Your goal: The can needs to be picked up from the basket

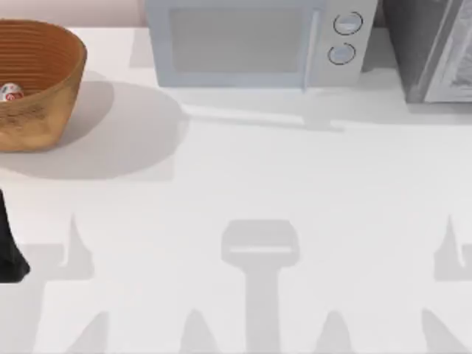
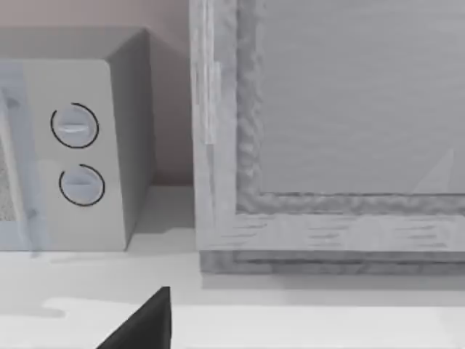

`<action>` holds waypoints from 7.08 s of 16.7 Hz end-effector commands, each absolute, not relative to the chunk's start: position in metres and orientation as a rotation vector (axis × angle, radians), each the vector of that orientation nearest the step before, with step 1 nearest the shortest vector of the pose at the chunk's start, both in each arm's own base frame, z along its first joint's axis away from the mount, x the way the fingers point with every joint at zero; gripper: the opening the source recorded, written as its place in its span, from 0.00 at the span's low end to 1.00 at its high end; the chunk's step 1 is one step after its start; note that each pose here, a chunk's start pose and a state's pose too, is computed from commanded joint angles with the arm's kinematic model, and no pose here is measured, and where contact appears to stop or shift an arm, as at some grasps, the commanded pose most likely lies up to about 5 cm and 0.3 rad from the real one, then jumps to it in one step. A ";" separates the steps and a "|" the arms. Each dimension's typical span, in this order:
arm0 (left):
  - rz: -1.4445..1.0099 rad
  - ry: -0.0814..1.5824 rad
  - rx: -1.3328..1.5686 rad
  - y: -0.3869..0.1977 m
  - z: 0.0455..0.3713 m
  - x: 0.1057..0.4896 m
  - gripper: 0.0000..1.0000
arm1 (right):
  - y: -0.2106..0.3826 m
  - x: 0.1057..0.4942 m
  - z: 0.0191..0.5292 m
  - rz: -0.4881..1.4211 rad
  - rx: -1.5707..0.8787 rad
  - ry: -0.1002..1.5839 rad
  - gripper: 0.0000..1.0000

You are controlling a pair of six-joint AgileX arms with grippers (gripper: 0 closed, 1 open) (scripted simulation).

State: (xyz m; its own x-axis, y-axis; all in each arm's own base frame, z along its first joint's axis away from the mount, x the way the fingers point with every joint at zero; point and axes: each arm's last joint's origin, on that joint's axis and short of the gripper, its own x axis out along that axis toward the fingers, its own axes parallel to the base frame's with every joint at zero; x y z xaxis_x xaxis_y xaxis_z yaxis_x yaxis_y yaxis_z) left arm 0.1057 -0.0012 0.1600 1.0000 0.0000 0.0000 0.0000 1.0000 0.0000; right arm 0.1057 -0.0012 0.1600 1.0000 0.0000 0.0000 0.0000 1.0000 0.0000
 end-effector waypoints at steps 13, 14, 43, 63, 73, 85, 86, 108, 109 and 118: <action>0.023 0.334 0.021 0.006 0.265 0.143 1.00 | -0.001 0.106 0.160 0.000 0.000 0.000 1.00; 0.020 0.388 0.023 0.007 0.279 0.155 1.00 | -0.001 0.106 0.160 0.000 0.000 0.000 1.00; -0.106 1.470 -0.074 0.075 0.192 0.497 1.00 | -0.001 0.106 0.160 0.000 0.000 0.000 1.00; -0.102 1.468 -0.079 0.070 0.133 0.502 0.47 | -0.001 0.106 0.160 0.000 0.000 0.000 1.00; -0.102 1.468 -0.079 0.070 0.133 0.502 0.00 | -0.001 0.106 0.160 0.000 0.000 0.000 1.00; -0.059 1.350 -0.084 0.063 0.197 0.469 0.00 | -0.001 0.106 0.160 0.000 0.000 0.000 1.00; -0.058 1.303 -0.072 0.060 0.213 0.460 0.00 | -0.001 0.106 0.160 0.000 0.000 0.000 1.00; -0.003 0.035 0.005 -0.001 0.175 0.106 0.00 | -0.001 0.106 0.160 0.000 0.000 0.000 1.00; -0.002 0.018 0.003 -0.001 0.168 0.106 0.00 | -0.001 0.106 0.160 0.000 0.000 0.000 1.00; -0.002 0.006 0.002 -0.001 0.161 0.106 0.00 | -0.001 0.106 0.160 0.000 0.000 0.000 1.00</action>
State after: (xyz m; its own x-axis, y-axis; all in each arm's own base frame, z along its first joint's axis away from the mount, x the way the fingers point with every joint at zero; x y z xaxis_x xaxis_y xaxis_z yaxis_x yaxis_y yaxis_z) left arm 0.1062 -0.0012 0.1607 1.0000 -0.0021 -0.0060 0.0022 1.0000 0.0023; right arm 0.1057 -0.0012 0.1600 1.0000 0.0000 0.0000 0.0000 1.0000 0.0000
